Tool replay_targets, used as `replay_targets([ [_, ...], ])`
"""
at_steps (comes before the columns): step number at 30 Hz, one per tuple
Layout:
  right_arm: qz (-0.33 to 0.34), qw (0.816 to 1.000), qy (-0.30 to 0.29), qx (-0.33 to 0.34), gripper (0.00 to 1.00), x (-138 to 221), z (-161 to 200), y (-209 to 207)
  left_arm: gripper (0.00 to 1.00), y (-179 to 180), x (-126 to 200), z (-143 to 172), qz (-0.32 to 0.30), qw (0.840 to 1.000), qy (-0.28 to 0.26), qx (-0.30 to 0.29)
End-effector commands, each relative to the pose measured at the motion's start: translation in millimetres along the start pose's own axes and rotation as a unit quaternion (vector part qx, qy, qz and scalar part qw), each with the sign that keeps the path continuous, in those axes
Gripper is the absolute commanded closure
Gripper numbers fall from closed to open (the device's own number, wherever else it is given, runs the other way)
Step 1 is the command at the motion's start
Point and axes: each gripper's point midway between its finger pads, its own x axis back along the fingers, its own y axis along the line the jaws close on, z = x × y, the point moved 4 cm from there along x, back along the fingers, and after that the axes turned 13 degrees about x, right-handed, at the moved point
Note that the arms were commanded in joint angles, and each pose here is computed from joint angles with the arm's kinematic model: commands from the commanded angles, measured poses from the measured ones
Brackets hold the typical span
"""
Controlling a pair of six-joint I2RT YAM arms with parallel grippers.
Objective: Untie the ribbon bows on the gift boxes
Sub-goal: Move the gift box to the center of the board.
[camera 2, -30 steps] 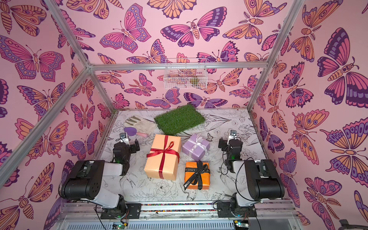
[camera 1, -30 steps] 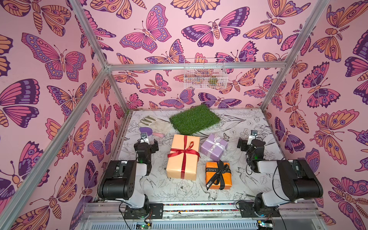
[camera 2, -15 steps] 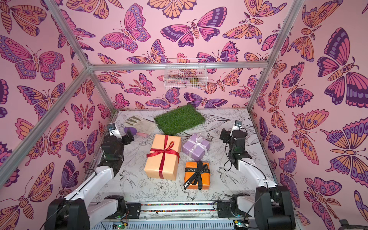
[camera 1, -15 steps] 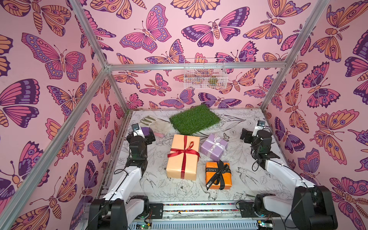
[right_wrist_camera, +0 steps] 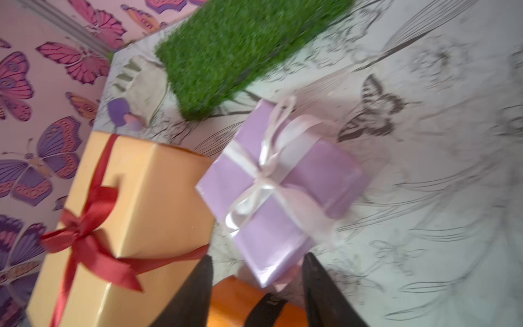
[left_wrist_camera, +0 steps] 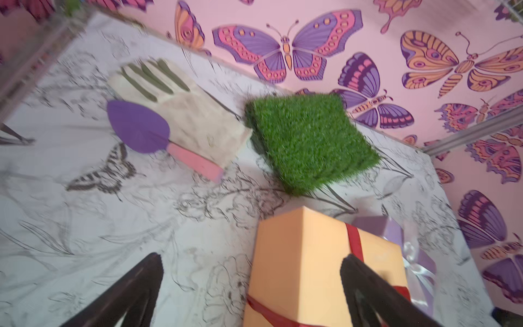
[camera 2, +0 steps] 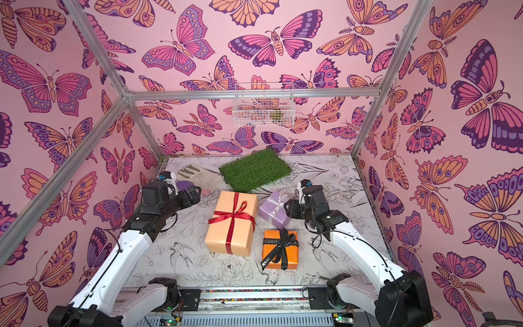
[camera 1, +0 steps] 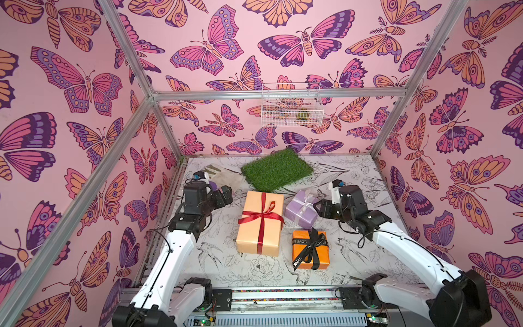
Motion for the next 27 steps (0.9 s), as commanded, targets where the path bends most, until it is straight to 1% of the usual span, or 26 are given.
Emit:
replay_targets([
  [1, -0.043, 0.999, 0.020, -0.007, 0.76, -12.1, 8.7, 37.2, 0.00, -11.7, -4.1, 20.2, 0.019, 0.996, 0.071, 0.044],
  [2, -0.042, 0.999, 0.022, 0.002, 0.84, -17.8, 9.8, 46.4, 0.00, -16.7, -5.0, 21.1, 0.025, 0.996, 0.076, 0.044],
  [4, -0.040, 0.999, 0.031, 0.020, 0.91, -29.1, 11.8, 60.8, 0.00, -27.1, -3.8, 21.3, 0.041, 0.995, 0.083, 0.039],
  [5, -0.037, 0.998, 0.039, 0.027, 0.98, -34.9, 12.8, 66.5, 0.00, -31.2, -2.6, 20.9, 0.047, 0.995, 0.084, 0.038],
  [6, -0.035, 0.998, 0.046, 0.032, 1.00, -41.2, 14.4, 71.0, 0.00, -35.2, -0.4, 20.8, 0.053, 0.994, 0.085, 0.039],
  [8, -0.041, 0.997, 0.063, 0.032, 1.00, -53.5, 17.7, 78.6, 0.00, -41.8, 4.5, 20.4, 0.066, 0.993, 0.085, 0.042],
  [12, -0.085, 0.991, 0.093, 0.041, 1.00, -77.5, 27.1, 106.8, 0.00, -50.7, 15.9, 20.6, 0.087, 0.992, 0.082, 0.043],
  [15, -0.117, 0.986, 0.103, 0.053, 1.00, -92.8, 30.3, 132.3, 0.00, -50.8, 23.2, 20.2, 0.090, 0.992, 0.074, 0.044],
  [17, -0.141, 0.982, 0.109, 0.058, 0.98, -101.4, 29.9, 150.3, 0.00, -49.3, 27.0, 20.1, 0.088, 0.993, 0.069, 0.041],
  [20, -0.178, 0.976, 0.111, 0.066, 0.94, -114.4, 25.6, 181.3, 0.00, -46.9, 30.8, 21.6, 0.082, 0.993, 0.070, 0.039],
  [23, -0.208, 0.970, 0.103, 0.072, 0.93, -130.1, 18.6, 209.9, 0.00, -47.6, 34.2, 22.0, 0.082, 0.993, 0.073, 0.044],
  [25, -0.225, 0.967, 0.102, 0.070, 0.91, -139.6, 12.0, 223.1, 0.00, -49.3, 37.6, 21.5, 0.086, 0.993, 0.072, 0.048],
  [27, -0.224, 0.967, 0.097, 0.073, 0.91, -144.0, 4.6, 228.8, 0.00, -51.3, 41.5, 20.8, 0.091, 0.992, 0.071, 0.051],
])
